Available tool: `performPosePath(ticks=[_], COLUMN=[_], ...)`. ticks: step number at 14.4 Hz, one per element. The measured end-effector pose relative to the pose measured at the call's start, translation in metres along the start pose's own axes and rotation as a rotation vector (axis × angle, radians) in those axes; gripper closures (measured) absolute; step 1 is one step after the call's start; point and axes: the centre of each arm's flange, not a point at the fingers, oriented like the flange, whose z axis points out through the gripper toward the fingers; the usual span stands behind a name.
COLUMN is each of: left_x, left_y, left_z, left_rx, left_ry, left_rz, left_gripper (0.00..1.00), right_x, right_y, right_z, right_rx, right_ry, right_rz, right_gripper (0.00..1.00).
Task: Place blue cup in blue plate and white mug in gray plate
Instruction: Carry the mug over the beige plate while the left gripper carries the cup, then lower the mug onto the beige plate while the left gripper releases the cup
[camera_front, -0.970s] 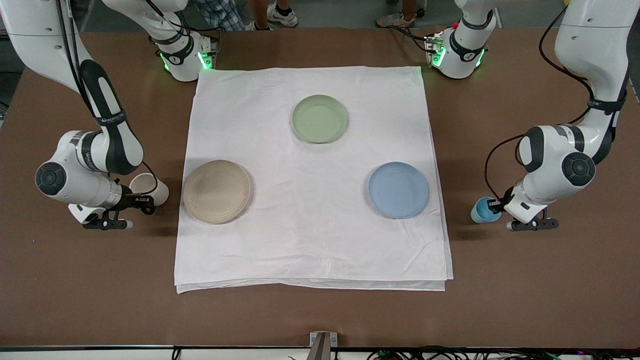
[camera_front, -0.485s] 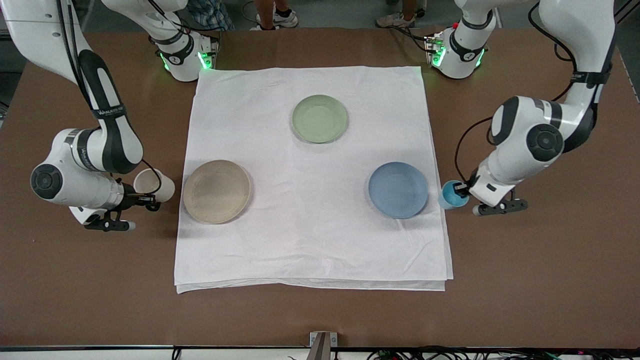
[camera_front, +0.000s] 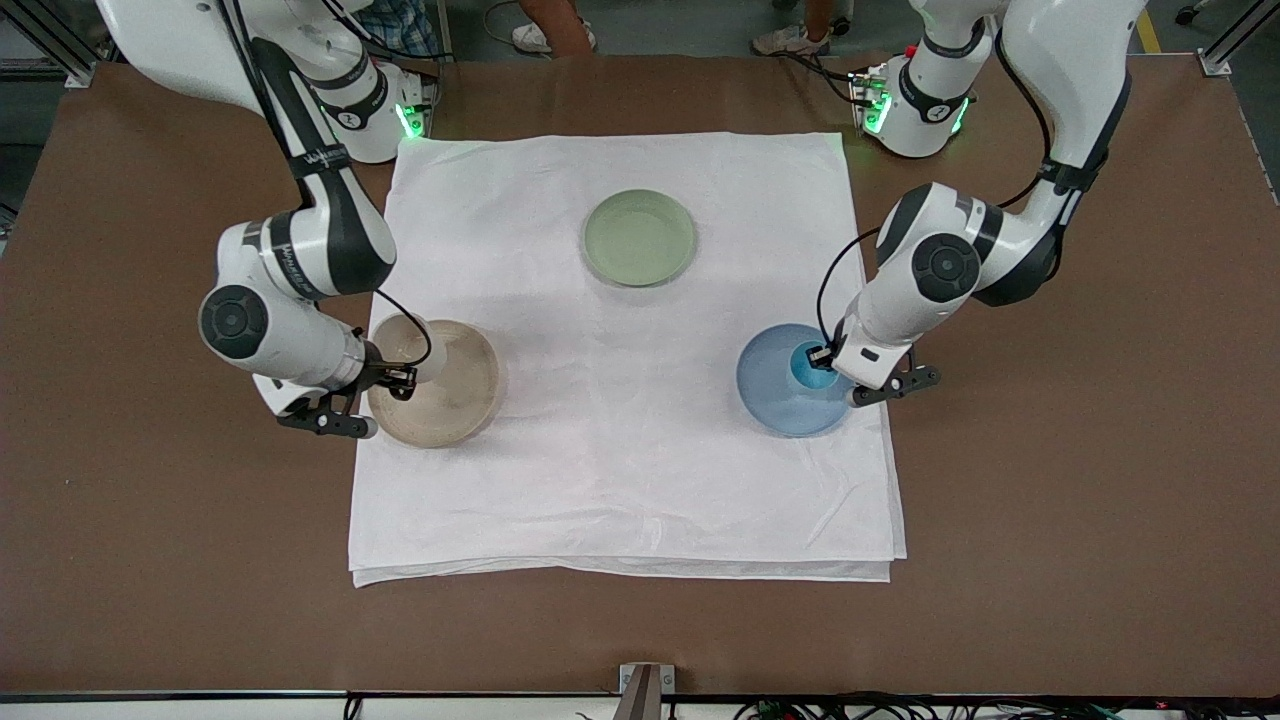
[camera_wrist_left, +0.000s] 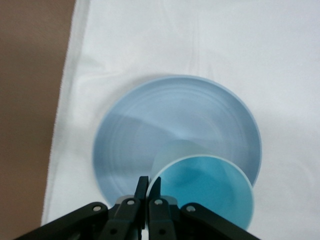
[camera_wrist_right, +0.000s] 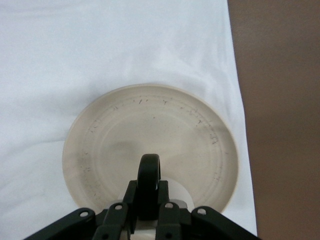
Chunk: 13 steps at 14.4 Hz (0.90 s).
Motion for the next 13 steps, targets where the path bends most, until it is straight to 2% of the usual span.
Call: performPosePath(ticks=[1, 2, 3, 4, 6, 8, 10, 11, 12, 13], left_x=[-0.001, 0.000, 0.002, 0.004, 0.015, 0.040, 0.071, 0.084, 0.096, 0.109], left_y=[0.001, 0.000, -0.002, -0.003, -0.003, -0.011, -0.027, -0.036, -0.046, -0.059], left_z=[0.008, 0.014, 0.016, 0.014, -0.001, -0.041, -0.100, -0.130, -0.157, -0.180], left_rx=[0.007, 0.011, 0.010, 0.007, -0.011, -0.027, -0.017, -0.005, 0.001, -0.004], left_ry=[-0.003, -0.006, -0.007, -0.003, 0.025, 0.080, 0.115, 0.118, 0.126, 0.146], left_rz=[-0.001, -0.001, -0.005, -0.009, -0.019, -0.026, 0.008, 0.012, 0.010, 0.014], left_gripper=[0.95, 0.89, 0.77, 0.67, 0.49, 0.29, 0.11, 0.04, 0.00, 0.00], right_x=[-0.003, -0.004, -0.004, -0.003, -0.002, 0.004, 0.015, 0.023, 0.032, 0.040], right_y=[0.001, 0.004, 0.007, 0.009, 0.010, 0.010, 0.013, 0.018, 0.029, 0.045], right_z=[0.011, 0.021, 0.030, 0.036, 0.038, 0.026, -0.005, -0.030, -0.059, -0.089], right_rx=[0.002, 0.002, 0.000, -0.004, -0.005, -0.002, -0.012, -0.014, -0.012, -0.007], right_ry=[0.014, 0.022, 0.022, 0.019, 0.020, 0.025, -0.021, -0.048, -0.069, -0.082], right_rz=[0.000, 0.004, 0.008, 0.011, 0.013, 0.014, 0.002, -0.012, -0.031, -0.057], right_gripper=[0.81, 0.81, 0.81, 0.76, 0.59, 0.38, 0.20, 0.13, 0.01, 0.00])
